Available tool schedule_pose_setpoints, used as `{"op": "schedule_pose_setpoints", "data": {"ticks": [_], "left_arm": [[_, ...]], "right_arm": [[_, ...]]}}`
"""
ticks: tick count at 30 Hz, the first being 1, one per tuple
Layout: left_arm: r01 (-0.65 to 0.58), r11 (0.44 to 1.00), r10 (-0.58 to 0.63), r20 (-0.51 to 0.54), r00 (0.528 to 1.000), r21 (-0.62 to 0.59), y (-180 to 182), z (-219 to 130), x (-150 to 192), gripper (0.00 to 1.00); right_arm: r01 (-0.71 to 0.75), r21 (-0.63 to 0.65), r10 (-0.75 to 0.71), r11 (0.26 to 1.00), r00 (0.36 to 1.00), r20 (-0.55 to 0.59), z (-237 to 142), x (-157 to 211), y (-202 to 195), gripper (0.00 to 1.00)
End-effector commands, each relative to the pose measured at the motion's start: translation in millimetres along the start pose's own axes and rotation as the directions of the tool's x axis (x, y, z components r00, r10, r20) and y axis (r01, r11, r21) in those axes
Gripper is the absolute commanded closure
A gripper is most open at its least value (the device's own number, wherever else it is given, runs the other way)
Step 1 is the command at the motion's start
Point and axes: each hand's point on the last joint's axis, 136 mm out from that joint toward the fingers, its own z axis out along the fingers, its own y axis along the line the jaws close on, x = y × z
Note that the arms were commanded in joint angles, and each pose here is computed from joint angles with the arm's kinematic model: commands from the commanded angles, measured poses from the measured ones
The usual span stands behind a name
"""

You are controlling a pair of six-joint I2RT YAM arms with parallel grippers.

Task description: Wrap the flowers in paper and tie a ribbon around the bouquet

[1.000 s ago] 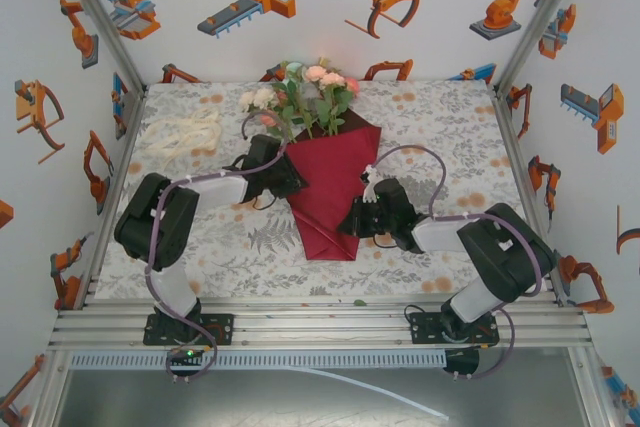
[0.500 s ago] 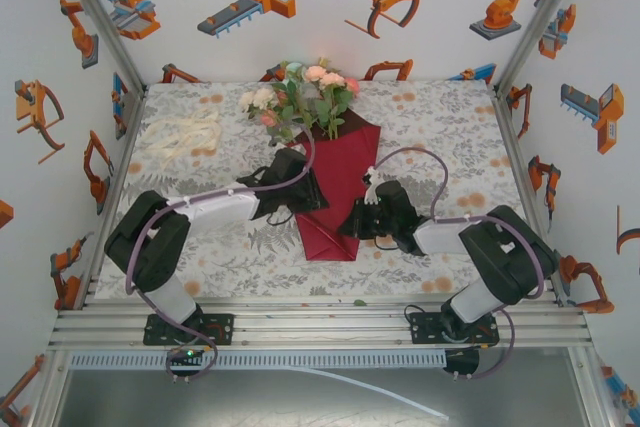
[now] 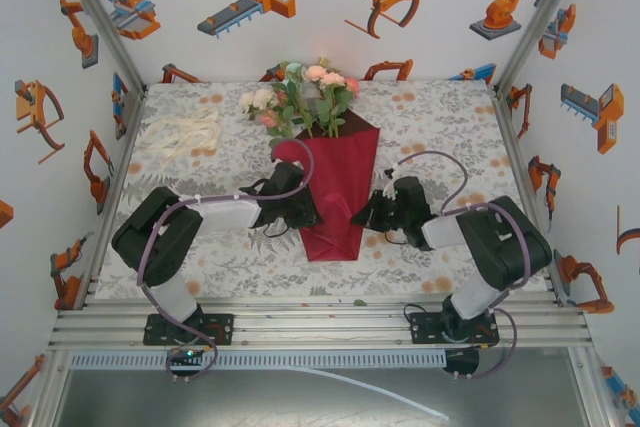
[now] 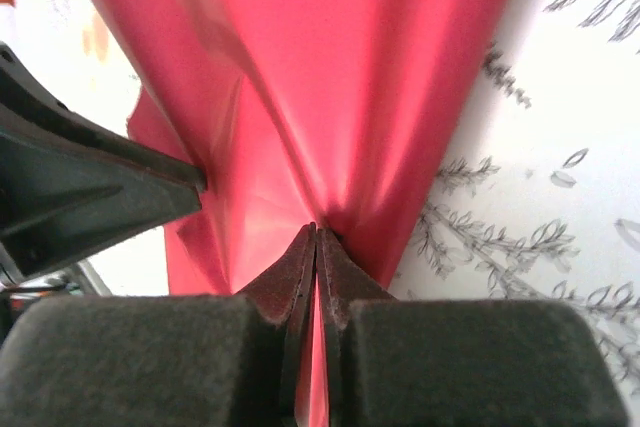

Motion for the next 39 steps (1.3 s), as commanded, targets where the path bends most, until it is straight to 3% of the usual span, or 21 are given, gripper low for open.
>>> {"op": "schedule_pose_setpoints", "data": {"ticks": [1,8,13,20,25,31,39], "left_arm": [[-0.004,0.998,0.002,-0.046,0.999,-0.056,19.9,5.0,17.3,0.70],[-0.014,0.998,0.012,-0.039,0.999,-0.053,18.9,4.5,14.0,0.70],[-0.013,0.999,0.011,-0.034,0.999,-0.047,17.4,4.7,12.7,0.71],[-0.055,0.998,0.055,0.005,0.998,-0.008,2.6,-2.8,-1.2,0.68],[-0.151,0.983,0.150,0.024,0.988,0.102,-35.7,-14.6,-10.5,0.60],[-0.185,0.966,0.193,-0.029,0.981,0.179,-66.6,-11.3,10.8,0.58],[-0.170,0.980,0.186,-0.179,0.966,0.104,-33.3,20.2,65.8,0.61]], "right_arm": [[-0.043,-0.003,0.044,0.999,0.997,0.069,4.5,-25.6,-10.0,0.92],[-0.078,-0.005,0.078,0.997,0.990,0.116,16.5,-66.0,-25.3,0.92],[-0.073,-0.065,0.080,0.995,0.991,0.109,20.1,-80.2,-10.4,0.92],[-0.076,-0.029,0.077,0.997,0.996,0.046,10.1,-30.9,-16.8,0.92],[-0.071,0.005,0.071,0.997,0.997,0.040,4.7,-1.7,-10.8,0.92],[-0.125,0.040,0.121,0.991,0.988,0.090,-0.4,2.0,-13.1,0.92],[-0.127,-0.004,0.127,0.992,0.986,0.105,-3.0,-8.2,2.1,0.90]]}}
